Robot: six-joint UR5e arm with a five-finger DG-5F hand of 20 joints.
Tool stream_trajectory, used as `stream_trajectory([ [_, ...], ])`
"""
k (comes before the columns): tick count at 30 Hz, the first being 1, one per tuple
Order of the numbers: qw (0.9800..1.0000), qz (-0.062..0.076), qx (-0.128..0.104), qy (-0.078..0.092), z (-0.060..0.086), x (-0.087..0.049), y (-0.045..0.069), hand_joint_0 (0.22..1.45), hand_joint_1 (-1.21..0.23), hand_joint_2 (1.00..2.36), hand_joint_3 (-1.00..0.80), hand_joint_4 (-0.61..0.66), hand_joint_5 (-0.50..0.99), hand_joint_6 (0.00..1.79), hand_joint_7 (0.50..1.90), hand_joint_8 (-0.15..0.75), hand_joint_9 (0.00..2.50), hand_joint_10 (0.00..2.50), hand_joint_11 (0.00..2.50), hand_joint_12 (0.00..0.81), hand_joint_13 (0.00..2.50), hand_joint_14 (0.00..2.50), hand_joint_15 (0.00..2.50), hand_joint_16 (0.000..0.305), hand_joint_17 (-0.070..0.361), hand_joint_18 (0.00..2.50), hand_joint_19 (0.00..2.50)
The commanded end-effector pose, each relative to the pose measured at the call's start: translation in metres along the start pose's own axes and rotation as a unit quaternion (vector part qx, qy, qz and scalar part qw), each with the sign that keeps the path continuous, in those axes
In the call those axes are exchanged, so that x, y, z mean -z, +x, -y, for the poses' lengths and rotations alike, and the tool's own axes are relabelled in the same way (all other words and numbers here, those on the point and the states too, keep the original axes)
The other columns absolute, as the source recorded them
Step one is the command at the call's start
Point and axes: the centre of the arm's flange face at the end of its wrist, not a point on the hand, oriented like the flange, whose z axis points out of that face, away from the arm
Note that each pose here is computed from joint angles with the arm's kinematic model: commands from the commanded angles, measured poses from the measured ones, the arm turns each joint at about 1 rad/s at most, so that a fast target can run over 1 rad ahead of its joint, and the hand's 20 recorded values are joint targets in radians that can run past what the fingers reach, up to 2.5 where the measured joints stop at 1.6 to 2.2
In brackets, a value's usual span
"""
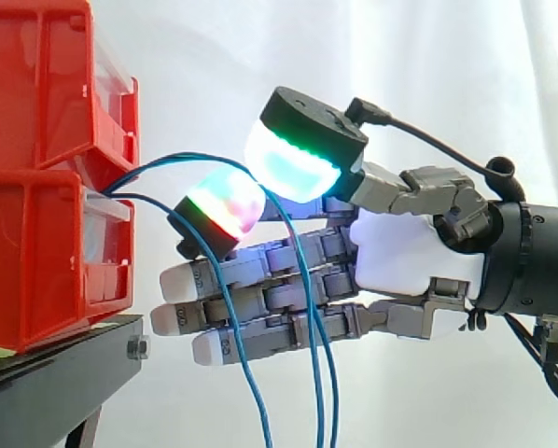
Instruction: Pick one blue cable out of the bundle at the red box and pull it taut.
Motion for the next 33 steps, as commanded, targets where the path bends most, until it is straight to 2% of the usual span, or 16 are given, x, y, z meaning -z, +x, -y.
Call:
stream_trajectory([
  [1,1.0,0.0,0.0,0.0,0.0,0.0,0.0,0.78,-1.0,1.0,-0.5,-0.03,-0.24,0.93,0.87,0.253,0.5,0.01,0.46,0.355,0.25,0.0,0.04,0.052,0.117,0.39,0.0],
  [5,1.0,0.0,0.0,0.0,0.0,0.0,0.0,0.68,-1.02,1.0,-0.5,0.04,-0.24,0.92,0.86,0.262,0.5,0.01,0.47,0.358,0.25,0.0,0.04,0.052,0.118,0.39,0.0],
  [6,1.0,0.0,0.0,0.0,0.0,0.0,0.0,0.67,-1.01,1.0,-0.5,0.08,-0.22,0.92,0.87,0.301,0.59,0.01,0.48,0.369,0.28,0.0,0.06,0.053,0.119,0.4,0.0],
  [9,1.0,0.0,0.0,0.0,0.0,0.0,0.0,0.66,-0.98,1.0,-0.5,0.11,-0.19,0.91,0.9,0.333,0.72,0.01,0.53,0.366,0.33,0.0,0.07,0.053,0.119,0.43,0.05],
  [16,1.0,0.0,0.001,0.0,0.0,0.0,0.0,0.58,-0.67,1.0,-0.5,0.13,-0.16,0.89,0.97,0.358,0.8,0.01,0.51,0.369,0.36,0.0,0.11,0.053,0.119,0.42,0.13],
  [21,1.0,0.0,0.001,0.0,0.0,0.0,0.0,0.56,-0.55,1.0,-0.5,0.14,-0.15,0.89,0.97,0.364,0.81,0.01,0.52,0.372,0.36,0.0,0.13,0.054,0.121,0.41,0.16],
  [27,1.0,0.0,0.001,0.0,0.0,0.0,0.0,0.56,-0.55,1.0,-0.5,0.13,-0.15,0.88,0.95,0.37,0.81,0.01,0.51,0.372,0.36,0.0,0.13,0.054,0.121,0.4,0.16],
  [29,1.0,0.0,0.001,0.0,0.0,0.0,0.0,0.57,-0.59,1.0,-0.5,0.13,-0.15,0.88,0.96,0.368,0.81,0.01,0.51,0.369,0.36,0.0,0.13,0.053,0.119,0.4,0.16],
  [33,1.0,-0.001,0.001,0.0,0.0,0.0,0.0002,0.61,-0.7,1.01,-0.38,0.1,-0.15,0.89,1.01,0.365,0.81,0.01,0.52,0.362,0.37,0.0,0.12,0.052,0.117,0.42,0.15],
])
